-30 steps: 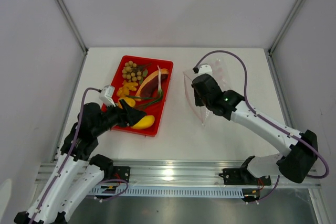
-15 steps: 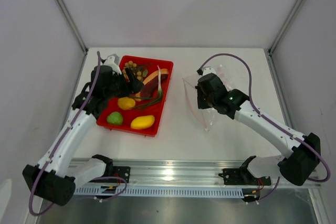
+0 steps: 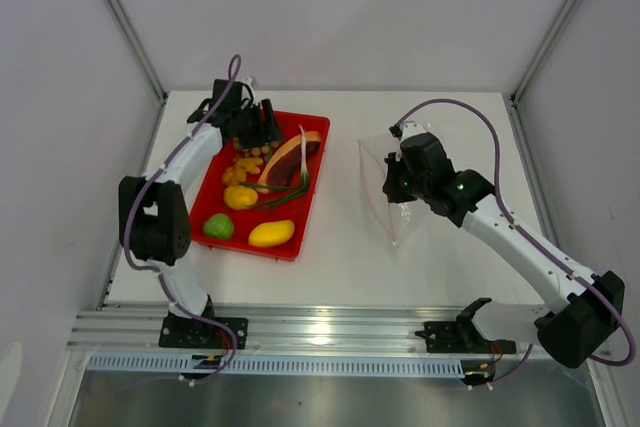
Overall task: Place the food in the zip-top bag and seal the zipper
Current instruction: Pick up the zipper food storage bag at the center of the board, then pick up the fake vegetable from the bin.
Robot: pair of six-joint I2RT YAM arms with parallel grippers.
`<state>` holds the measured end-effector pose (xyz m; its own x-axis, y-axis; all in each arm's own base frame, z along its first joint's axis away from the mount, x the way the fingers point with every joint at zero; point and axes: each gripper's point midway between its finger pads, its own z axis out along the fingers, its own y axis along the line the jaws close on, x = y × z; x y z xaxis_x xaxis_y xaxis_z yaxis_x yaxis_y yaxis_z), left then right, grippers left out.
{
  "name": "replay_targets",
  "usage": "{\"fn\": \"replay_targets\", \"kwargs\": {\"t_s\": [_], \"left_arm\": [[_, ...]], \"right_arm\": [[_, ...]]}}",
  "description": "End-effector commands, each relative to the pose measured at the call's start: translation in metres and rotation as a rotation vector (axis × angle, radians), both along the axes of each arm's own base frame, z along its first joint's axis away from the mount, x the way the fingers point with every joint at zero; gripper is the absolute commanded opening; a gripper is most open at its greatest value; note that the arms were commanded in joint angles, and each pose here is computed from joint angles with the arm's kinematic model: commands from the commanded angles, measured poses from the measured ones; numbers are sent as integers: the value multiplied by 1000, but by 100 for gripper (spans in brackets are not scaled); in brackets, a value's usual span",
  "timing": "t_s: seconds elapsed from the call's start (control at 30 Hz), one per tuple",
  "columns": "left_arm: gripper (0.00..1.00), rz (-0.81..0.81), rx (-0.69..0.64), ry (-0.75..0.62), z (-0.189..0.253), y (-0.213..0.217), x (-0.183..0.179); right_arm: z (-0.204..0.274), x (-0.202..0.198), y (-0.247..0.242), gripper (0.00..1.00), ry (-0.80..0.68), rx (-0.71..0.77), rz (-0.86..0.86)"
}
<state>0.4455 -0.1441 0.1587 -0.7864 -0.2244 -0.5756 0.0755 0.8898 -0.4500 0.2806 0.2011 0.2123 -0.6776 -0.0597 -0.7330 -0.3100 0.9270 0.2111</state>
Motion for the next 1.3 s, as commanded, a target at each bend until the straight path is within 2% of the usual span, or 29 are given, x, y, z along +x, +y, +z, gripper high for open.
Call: {"fn": "replay_targets", "kwargs": {"t_s": [0.0,0.2,0.43,0.67,0.73,0.87,1.03,1.27], "left_arm": [[66,-9,77,28,0,6,11],[69,6,139,113,-35,8,19],[69,25,197,243,-68,12,7],[69,57,247,270,-87,22,2],[65,54,250,282,-92,21,0],[48,32,270,319,-103,18,-5],[49,6,307,335,-100,14,-2],[51,-17,349,433,-106,14,-14]], "right_arm": [[14,3,0,0,-60,26,35],[15,2,2,0,-72,52,59],[12,-1,-2,0,-74,57,59],[18,-11,2,0,-86,117,82],[19,-12,2,0,-86,121,85],[20,-12,1,0,-89,121,80],[28,-13,1,0,-107,136,80],[34,-17,3,0,-117,149,92]]}}
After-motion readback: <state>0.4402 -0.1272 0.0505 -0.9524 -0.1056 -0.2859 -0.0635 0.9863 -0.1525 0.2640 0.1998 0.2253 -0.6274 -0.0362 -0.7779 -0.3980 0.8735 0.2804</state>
